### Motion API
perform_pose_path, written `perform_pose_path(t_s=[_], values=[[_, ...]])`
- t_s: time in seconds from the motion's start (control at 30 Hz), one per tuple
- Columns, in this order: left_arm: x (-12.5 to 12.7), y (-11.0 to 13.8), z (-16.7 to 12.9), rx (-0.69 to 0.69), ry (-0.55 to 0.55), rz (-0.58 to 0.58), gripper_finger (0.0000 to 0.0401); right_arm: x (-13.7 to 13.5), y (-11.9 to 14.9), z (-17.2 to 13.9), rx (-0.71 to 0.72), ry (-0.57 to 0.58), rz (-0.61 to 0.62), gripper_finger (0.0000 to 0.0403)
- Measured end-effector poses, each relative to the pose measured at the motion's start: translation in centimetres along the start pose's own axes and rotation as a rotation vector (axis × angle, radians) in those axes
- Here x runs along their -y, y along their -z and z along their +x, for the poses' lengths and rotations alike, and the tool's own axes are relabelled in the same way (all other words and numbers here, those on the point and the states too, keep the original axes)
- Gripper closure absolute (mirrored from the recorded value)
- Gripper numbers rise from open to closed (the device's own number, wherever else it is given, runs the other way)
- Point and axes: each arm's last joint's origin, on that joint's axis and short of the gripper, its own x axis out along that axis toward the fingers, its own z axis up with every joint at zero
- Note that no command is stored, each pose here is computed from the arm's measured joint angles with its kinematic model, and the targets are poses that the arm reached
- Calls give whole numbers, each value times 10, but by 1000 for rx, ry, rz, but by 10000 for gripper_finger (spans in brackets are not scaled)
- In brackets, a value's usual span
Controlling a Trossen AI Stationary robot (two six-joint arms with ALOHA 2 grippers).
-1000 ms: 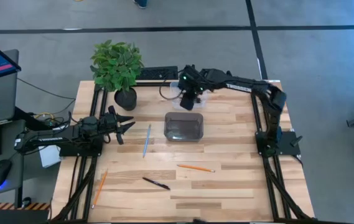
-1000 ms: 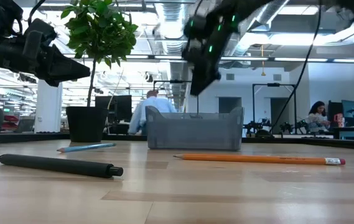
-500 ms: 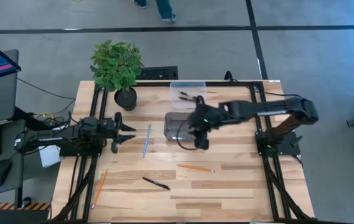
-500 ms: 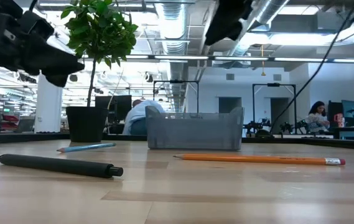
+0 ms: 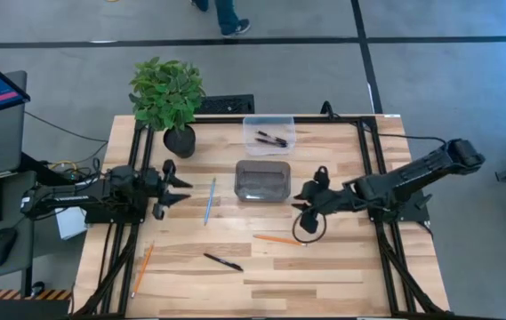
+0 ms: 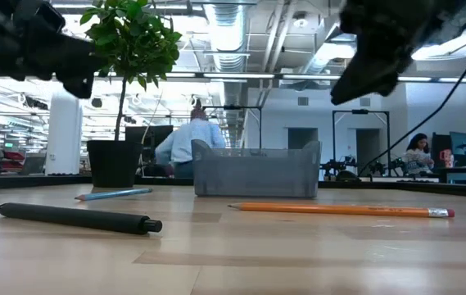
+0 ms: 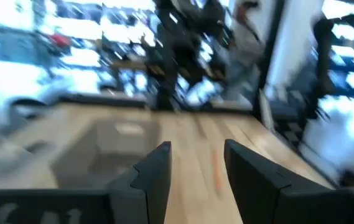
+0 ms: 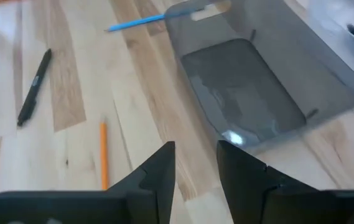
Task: Sort pens & pencils
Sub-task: Put the black pen into the transparent bin
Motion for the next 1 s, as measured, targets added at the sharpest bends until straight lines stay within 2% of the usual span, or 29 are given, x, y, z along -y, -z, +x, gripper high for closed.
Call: perform_pose_path(t_s=[0.2, 0.4, 0.57, 0.67, 0.77, 1.0], values=[[-3, -7, -1, 86, -120, -49, 261, -5, 13, -5, 55, 89, -25, 256], [-3, -7, 0, 81, -117, -91, 261, -6, 15, -3, 57, 123, -43, 255], [-4, -2, 0, 48, -123, -72, 259, -2, 15, -2, 53, 155, -42, 260], [-3, 3, 0, 19, -92, -122, 259, 1, 15, -1, 55, 183, -48, 262], [2, 2, 3, -14, -11, -67, 259, 3, 13, 0, 62, 202, -43, 261], [14, 0, 18, -154, 37, 27, 259, 10, 10, 3, 62, 229, -20, 257]])
